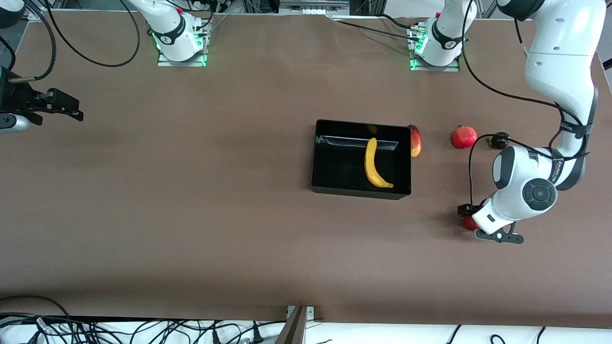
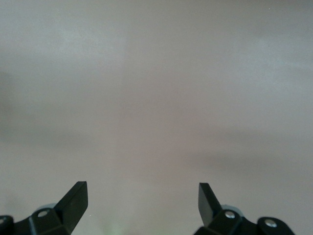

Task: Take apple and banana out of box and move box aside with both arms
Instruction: 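Open the left gripper and move it back over the box, then lower the left gripper into the box and grasp the yellow banana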

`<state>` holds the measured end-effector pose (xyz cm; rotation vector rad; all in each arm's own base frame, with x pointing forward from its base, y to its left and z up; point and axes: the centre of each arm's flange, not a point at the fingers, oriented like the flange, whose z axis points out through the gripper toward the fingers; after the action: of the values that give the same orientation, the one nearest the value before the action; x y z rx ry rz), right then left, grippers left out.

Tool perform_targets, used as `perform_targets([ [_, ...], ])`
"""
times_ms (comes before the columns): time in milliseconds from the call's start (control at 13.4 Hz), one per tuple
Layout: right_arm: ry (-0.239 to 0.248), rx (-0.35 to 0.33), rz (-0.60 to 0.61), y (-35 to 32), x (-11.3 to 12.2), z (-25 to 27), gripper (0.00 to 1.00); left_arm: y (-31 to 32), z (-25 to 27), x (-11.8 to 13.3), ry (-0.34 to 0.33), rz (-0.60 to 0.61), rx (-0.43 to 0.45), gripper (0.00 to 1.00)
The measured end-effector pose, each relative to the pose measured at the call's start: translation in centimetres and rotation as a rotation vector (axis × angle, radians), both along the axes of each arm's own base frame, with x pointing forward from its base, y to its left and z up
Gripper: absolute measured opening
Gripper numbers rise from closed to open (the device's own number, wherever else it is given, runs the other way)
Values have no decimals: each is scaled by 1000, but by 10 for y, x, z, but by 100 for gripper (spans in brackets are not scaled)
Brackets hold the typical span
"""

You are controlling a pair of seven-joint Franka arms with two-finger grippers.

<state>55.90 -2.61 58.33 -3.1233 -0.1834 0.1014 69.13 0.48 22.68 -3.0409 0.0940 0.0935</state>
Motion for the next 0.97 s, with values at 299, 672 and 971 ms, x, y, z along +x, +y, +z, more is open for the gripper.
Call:
perform_targets([
  [299, 0, 0, 0, 0, 0, 0, 100, -94, 61, -12, 8, 219, -33, 100],
  [672, 0, 0, 0, 0, 0, 0, 100, -218, 59, -56, 64, 417, -10, 100],
  [971, 0, 0, 0, 0, 0, 0, 100, -271, 36, -95, 121, 446, 9, 100],
])
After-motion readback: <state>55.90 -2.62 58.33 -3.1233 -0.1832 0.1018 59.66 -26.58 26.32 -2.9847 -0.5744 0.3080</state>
